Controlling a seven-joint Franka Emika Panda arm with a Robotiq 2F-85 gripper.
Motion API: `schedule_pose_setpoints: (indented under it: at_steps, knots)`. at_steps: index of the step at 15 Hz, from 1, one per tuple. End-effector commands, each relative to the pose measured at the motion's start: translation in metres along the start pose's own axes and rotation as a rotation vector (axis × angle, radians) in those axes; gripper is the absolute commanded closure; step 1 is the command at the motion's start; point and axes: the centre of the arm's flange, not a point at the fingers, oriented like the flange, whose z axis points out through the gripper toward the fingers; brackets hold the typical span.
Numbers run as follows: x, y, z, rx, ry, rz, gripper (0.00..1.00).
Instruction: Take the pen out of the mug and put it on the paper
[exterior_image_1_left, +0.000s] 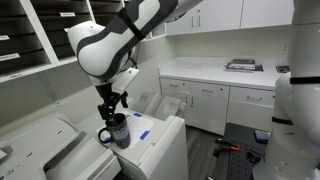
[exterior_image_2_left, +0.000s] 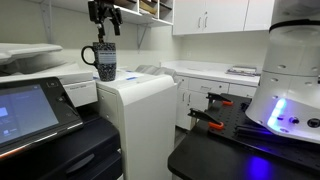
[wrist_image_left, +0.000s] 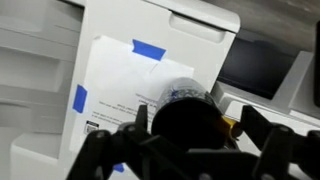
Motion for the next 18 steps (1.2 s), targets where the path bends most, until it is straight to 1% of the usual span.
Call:
schedule_pose_setpoints:
  at_steps: [1,3,4,7,8,9,10,11,12,15,16,18]
  knots:
    - [0.028,-0.007,0.002,-0.019,-0.006,-0.086,0.26]
    - [0.034,-0.014,0.001,-0.004,0.004,-0.11,0.41]
    - [0.037,-0.018,-0.001,-0.001,0.01,-0.127,0.51]
    - [0.039,-0.024,-0.001,0.001,0.011,-0.148,0.73]
    - [0.039,-0.025,-0.001,0.003,0.013,-0.148,0.62]
    - [0.039,-0.026,-0.003,0.002,0.013,-0.147,0.36]
    - [0.038,-0.027,-0.005,0.002,0.017,-0.147,0.37]
    - [0.037,-0.028,-0.007,0.0,0.021,-0.146,0.35]
    - [0.037,-0.029,-0.01,0.001,0.026,-0.146,0.3]
    - [0.038,-0.031,-0.012,0.002,0.032,-0.145,0.06]
    - [0.04,-0.032,-0.011,0.001,0.028,-0.145,0.01]
    - [0.042,-0.034,-0.007,-0.011,0.02,-0.143,0.0]
